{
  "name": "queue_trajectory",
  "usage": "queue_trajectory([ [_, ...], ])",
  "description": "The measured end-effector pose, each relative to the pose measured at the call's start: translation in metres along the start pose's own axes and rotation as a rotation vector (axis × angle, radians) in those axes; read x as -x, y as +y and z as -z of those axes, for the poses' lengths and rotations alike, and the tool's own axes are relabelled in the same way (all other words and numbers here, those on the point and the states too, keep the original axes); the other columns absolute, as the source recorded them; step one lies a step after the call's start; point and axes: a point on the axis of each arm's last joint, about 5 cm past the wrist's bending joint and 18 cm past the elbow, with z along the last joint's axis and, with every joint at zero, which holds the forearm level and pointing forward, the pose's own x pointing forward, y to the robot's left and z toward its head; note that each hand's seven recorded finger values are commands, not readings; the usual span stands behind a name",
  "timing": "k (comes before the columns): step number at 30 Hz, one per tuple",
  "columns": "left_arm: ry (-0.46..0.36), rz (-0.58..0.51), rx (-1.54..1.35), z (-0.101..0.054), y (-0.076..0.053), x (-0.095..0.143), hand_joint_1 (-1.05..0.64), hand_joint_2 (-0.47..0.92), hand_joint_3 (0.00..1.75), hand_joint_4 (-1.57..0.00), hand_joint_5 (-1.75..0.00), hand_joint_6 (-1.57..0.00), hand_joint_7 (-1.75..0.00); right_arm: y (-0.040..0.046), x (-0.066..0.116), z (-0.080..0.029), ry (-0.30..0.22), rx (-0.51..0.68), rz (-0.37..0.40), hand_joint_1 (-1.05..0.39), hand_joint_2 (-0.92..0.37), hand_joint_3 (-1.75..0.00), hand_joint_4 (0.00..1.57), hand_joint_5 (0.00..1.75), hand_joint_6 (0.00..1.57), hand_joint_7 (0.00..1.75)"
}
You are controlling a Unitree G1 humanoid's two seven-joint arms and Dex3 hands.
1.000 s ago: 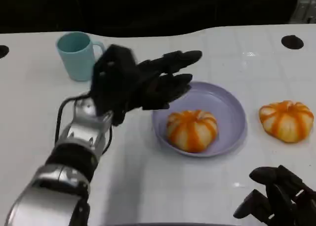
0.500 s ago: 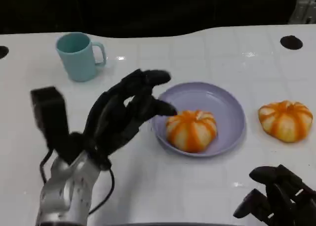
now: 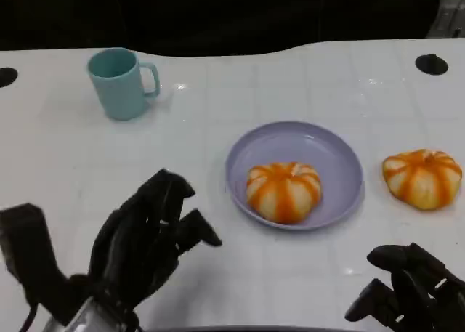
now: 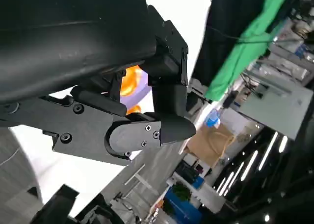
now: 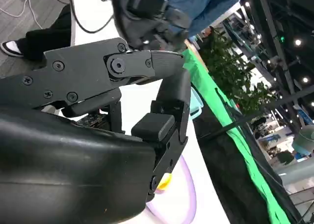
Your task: Grasp the bread from the table and place it into the plate.
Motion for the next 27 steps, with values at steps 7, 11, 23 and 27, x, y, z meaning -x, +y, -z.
queue_trajectory([
  [7,0.033,-0.094,0.009,0.010,0.007,0.017,-0.56,0.92,0.45,-0.70,-1.75,-0.45,-1.75,0.0014,-0.001,0.001,0.002,-0.003,-0.006,-0.54,-0.92,-0.24,0.57,1.47,0.65,0.93],
  [11,0.032,-0.112,0.002,0.010,0.010,0.020,-0.55,0.92,0.48,-0.69,-1.75,-0.45,-1.75,0.0024,-0.002,0.000,0.000,0.002,-0.013,-0.54,-0.92,-0.26,0.56,1.49,0.64,0.96],
  [23,0.042,-0.136,0.035,0.013,0.014,0.025,-0.54,0.92,0.49,-0.72,-1.75,-0.49,-1.74,0.0013,-0.004,-0.004,-0.023,0.023,-0.026,-0.54,-0.92,-0.29,0.56,1.50,0.65,0.97],
  [27,0.041,-0.133,0.042,0.013,0.014,0.022,-0.54,0.92,0.49,-0.72,-1.75,-0.48,-1.75,-0.0001,-0.004,-0.003,-0.019,0.021,-0.020,-0.54,-0.92,-0.28,0.56,1.50,0.66,0.97],
])
